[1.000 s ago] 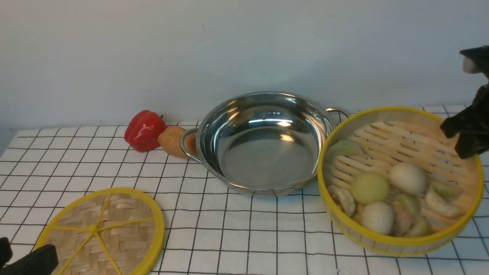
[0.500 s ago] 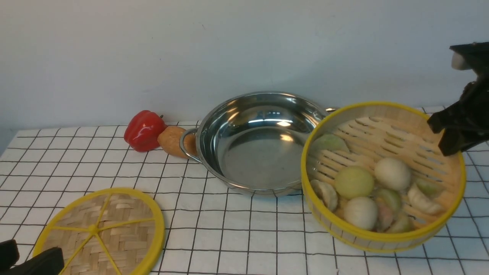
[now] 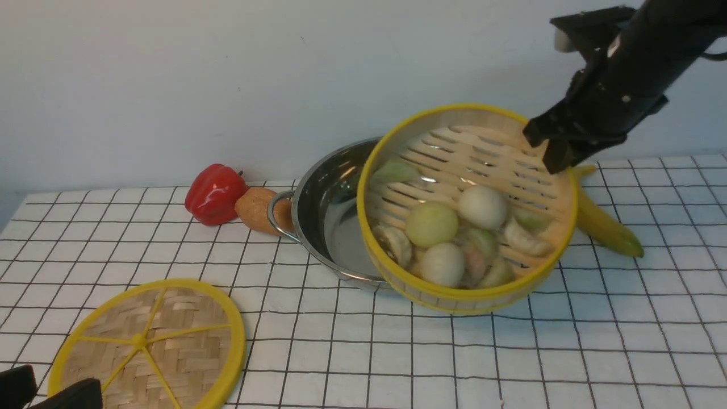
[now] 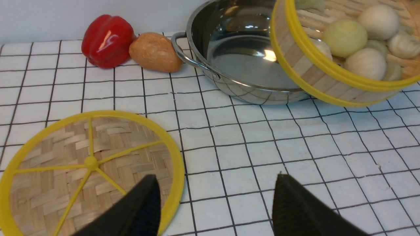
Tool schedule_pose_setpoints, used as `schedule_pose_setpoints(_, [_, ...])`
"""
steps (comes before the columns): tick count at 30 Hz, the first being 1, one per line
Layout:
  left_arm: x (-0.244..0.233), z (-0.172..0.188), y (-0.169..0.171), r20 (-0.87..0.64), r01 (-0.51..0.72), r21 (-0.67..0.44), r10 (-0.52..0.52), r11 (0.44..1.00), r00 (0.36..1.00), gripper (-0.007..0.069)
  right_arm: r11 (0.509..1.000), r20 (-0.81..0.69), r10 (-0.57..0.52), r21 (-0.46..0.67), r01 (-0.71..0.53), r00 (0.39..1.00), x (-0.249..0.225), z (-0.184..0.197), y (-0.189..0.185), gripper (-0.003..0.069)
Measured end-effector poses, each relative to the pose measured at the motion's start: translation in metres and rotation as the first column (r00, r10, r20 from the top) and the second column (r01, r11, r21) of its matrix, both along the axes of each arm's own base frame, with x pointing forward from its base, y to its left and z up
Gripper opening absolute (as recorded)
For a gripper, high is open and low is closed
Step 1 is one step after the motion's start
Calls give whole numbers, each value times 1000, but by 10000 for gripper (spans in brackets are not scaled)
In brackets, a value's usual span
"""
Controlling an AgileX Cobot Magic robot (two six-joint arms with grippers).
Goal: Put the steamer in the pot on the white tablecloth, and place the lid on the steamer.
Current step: 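Place the bamboo steamer basket of food into the steel pot with the right gripper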
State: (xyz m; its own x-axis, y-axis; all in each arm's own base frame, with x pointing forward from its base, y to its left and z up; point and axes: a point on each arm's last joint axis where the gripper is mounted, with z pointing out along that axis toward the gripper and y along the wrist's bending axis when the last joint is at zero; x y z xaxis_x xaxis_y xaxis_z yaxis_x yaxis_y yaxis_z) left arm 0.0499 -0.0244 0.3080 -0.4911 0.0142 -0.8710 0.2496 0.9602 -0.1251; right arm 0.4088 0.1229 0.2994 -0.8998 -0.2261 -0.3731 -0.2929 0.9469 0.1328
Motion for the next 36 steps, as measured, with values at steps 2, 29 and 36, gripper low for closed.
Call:
schedule_pose_setpoints(2, [0,0,0,0,0,0,0,1000,1000,432,1000,-1,5,17,-5,1000,9,-5,6,99])
schedule_pose_setpoints(29, [-1,-2,-1,-26,9,3,-9,1000,1000,432,989,12,11,148,-12,1000,72,-47,44,99])
schedule_pose_setpoints(36, [-1,-2,-1,-26,9,3,-9,1000,1000,432,992,3,11,126,-11,1000,74,-54,43,99])
